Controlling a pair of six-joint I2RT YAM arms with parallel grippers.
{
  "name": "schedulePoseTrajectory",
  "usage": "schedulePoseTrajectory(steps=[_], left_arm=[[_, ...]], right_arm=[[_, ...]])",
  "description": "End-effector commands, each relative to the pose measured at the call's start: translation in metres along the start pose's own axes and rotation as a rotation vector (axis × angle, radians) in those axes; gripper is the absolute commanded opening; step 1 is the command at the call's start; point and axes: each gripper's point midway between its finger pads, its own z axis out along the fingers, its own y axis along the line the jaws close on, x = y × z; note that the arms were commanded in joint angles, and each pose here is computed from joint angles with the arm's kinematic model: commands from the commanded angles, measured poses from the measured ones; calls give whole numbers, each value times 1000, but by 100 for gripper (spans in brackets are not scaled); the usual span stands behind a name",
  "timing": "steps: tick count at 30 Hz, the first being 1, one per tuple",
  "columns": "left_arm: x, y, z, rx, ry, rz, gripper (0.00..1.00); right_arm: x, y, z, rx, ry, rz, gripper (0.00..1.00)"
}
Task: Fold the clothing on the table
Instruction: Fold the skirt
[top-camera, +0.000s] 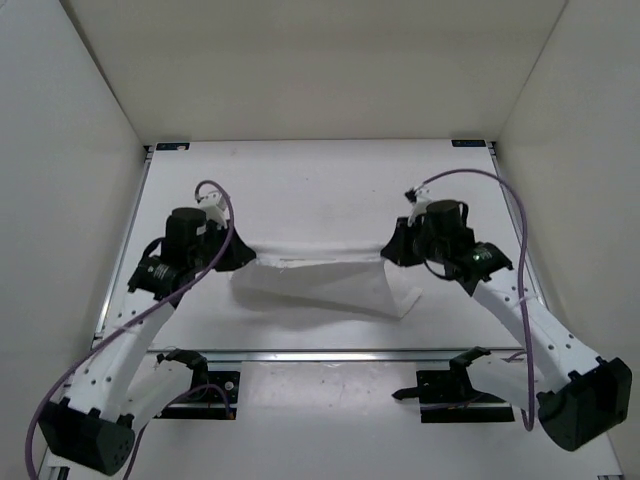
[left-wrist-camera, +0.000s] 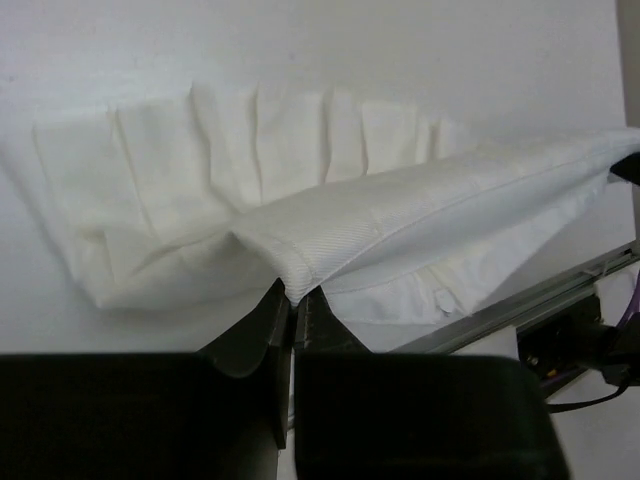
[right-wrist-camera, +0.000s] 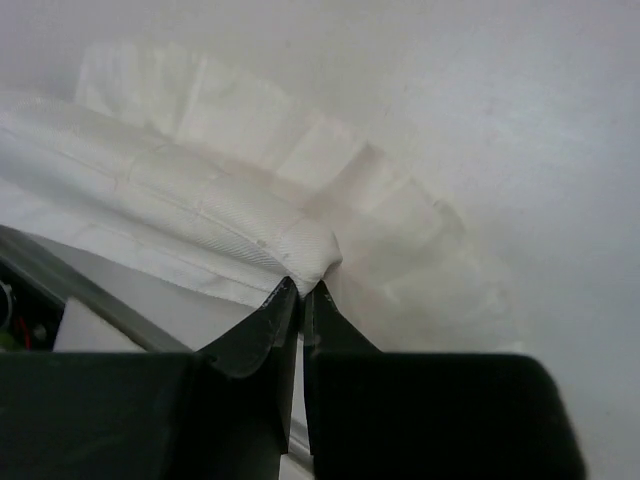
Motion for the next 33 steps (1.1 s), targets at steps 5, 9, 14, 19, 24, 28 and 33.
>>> schedulePoseTrajectory(steps=[5, 9, 14, 19, 24, 28, 33], left_arm=[[-23, 26, 86, -59, 125, -84, 0], [-8, 44, 122, -86, 191, -120, 0], [6, 47, 130, -75, 258, -107, 0], [12, 35, 107, -54, 245, -58, 0], [-12, 29, 72, -44, 133, -35, 0], [-37, 13, 37, -17, 6, 20, 0], [5, 1, 18, 46, 36, 28, 0]], right_arm=[[-71, -59, 48, 43, -65, 49, 0], [-45, -55, 82, -16, 22, 107, 0], [-15, -39, 91, -72, 87, 137, 0], [-14, -34, 70, -71, 50, 137, 0], [-29, -27, 39, -98, -13, 124, 0], [-53, -18, 9, -82, -97, 89, 0], [4, -23, 3, -55, 8, 143, 0]])
